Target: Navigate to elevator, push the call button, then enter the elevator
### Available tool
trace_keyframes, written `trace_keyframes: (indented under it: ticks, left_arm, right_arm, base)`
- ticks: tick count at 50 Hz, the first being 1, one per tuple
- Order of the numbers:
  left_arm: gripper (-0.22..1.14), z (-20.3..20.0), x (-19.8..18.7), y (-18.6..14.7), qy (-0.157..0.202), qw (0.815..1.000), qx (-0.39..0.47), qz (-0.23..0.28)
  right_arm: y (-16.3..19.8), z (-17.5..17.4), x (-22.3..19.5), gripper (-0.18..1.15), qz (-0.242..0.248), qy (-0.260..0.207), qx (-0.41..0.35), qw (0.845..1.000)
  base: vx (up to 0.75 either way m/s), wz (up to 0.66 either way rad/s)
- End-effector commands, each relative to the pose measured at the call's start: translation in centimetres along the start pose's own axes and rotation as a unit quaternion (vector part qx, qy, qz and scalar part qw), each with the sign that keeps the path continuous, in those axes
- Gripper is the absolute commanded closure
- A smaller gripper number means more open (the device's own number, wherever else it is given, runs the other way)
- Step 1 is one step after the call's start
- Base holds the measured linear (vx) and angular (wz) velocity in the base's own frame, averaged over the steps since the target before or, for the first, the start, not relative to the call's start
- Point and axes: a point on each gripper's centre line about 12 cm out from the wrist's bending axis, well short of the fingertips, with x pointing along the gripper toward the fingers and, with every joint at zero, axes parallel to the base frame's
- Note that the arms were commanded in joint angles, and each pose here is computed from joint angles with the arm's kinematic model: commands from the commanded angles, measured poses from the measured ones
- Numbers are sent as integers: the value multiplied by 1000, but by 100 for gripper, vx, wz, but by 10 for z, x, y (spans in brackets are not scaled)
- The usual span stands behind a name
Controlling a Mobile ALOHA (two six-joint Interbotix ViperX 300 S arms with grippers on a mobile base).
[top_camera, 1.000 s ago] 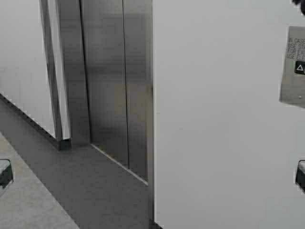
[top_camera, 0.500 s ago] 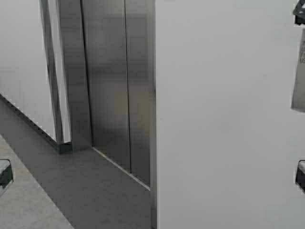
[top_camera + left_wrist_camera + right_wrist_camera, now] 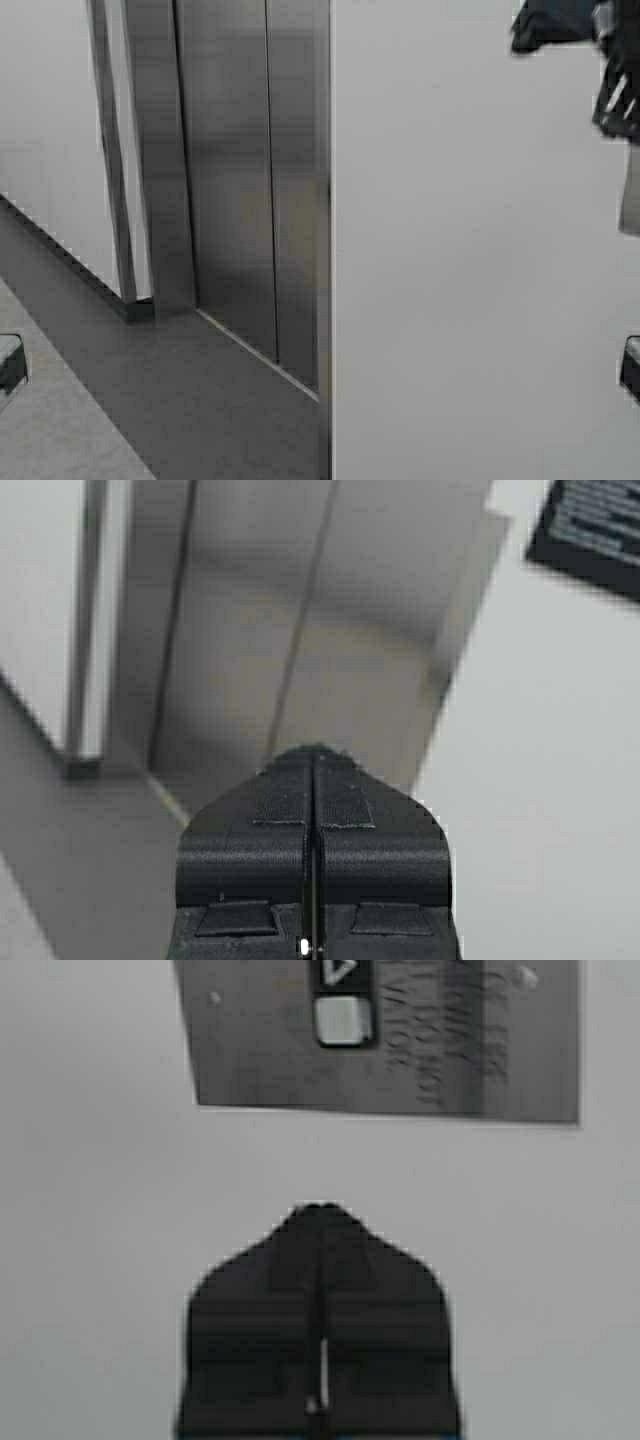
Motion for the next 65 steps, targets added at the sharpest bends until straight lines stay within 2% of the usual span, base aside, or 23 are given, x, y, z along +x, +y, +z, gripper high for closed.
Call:
trace_keyframes:
  ticks: [1,7,18,25,29,65]
  left_arm:
    - [89,10,1,-3,-15,1000,-1,-5]
    - [89,10,0,-3,-14,1000,-3,-5]
    - [89,11,0,-4,-15,1000,-13,-6]
    - [89,11,-1,-3,-16,1000,-15,-6]
    - [89,10,-1,-3,-13,1000,-15,-5]
    - [89,9,-1,-3,-11,1000,-13,-4]
  right_arm:
    - [4,15,17,92,-20,-2,9,1000]
    - [5,14,29,92,-36,-4,22,999]
    - [2,1,54,92,-52,12,2,999]
    - [-9,21,69,92,-70,-9,4,997]
    - [-16,27,81,92,-77,-3,12,997]
    - [-4,18,133,92,-67,31,-18,997]
  base:
    - [0,0]
    - [0,0]
    - [0,0]
    - [0,0]
    - [0,0]
    - [0,0]
